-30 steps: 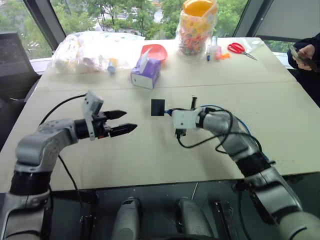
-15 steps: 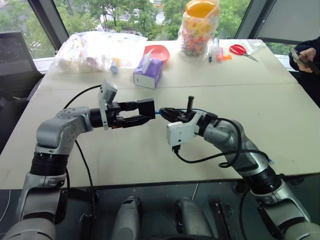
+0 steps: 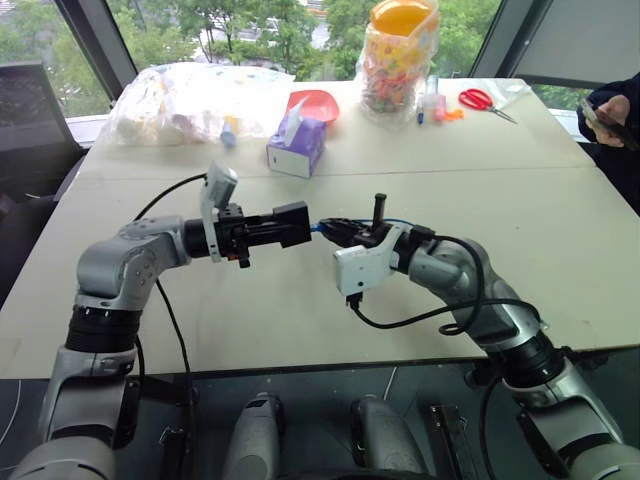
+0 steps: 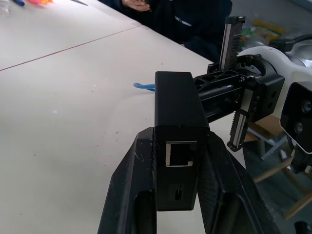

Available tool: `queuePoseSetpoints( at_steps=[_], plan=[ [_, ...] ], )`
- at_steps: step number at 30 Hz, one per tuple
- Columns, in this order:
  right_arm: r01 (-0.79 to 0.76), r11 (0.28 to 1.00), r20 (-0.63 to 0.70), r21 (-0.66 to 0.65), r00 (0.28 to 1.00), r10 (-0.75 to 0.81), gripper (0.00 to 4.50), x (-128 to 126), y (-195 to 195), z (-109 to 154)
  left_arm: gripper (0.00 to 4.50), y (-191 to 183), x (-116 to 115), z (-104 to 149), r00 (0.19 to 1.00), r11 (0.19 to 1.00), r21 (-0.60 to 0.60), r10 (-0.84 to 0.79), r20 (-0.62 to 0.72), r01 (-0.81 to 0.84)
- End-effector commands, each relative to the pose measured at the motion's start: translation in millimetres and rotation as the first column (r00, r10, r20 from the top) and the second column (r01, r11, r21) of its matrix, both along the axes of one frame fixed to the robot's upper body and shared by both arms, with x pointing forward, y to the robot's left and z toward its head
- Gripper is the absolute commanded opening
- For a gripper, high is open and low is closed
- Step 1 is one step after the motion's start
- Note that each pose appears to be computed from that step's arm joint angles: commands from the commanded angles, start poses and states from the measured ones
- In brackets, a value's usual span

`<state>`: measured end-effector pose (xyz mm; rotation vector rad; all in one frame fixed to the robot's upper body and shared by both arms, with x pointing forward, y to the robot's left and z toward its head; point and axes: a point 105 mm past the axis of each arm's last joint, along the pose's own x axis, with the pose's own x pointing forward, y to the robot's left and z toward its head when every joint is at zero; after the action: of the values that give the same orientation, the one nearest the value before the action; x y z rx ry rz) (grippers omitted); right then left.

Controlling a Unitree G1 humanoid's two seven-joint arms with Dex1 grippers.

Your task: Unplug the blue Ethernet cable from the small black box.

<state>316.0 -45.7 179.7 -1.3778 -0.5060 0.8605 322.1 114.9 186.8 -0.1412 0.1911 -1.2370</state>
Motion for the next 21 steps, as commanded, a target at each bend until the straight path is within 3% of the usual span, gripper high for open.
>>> queuePoseSetpoints(
  at_steps=[1,2,5,8,11,14,15,21],
  plan=[
    [-0.013,1.0,0.067,0.029,0.998,0.011,0.0,-1,-1,24,0.5,-1,-5,8,0.999,0.999,-0.003,-0.032,0.035,0.032],
    [-0.01,0.999,0.036,0.044,0.999,0.008,0.0,-1,-2,24,0.5,-1,-5,8,0.999,0.999,0.0,-0.035,0.034,0.035],
    [0.001,0.982,-0.239,0.188,0.97,0.044,0.0,-8,0,24,0.5,0,-10,7,0.996,0.996,0.02,-0.083,0.042,0.082],
    [0.032,0.971,-0.469,0.236,0.879,0.085,1.16,-14,-5,24,0.5,3,-15,9,0.991,0.992,0.035,-0.125,0.039,0.124],
    [0.04,0.976,-0.771,0.212,0.621,0.142,2.67,-39,-17,12,0.5,6,-17,18,0.987,0.989,0.019,-0.151,0.052,0.15],
    [0.087,0.946,-0.855,0.312,0.46,0.24,4.16,-42,-19,27,0.5,6,-21,24,0.98,0.982,0.013,-0.188,0.061,0.188],
    [0.116,0.93,-0.872,0.348,0.404,0.276,4.43,-40,-19,34,0.5,5,-23,26,0.977,0.98,0.014,-0.201,0.066,0.2],
    [0.296,0.877,-0.924,0.379,0.176,0.34,4.43,-23,-19,45,0.5,3,-29,35,0.966,0.969,0.009,-0.245,0.08,0.246]
  ],
)
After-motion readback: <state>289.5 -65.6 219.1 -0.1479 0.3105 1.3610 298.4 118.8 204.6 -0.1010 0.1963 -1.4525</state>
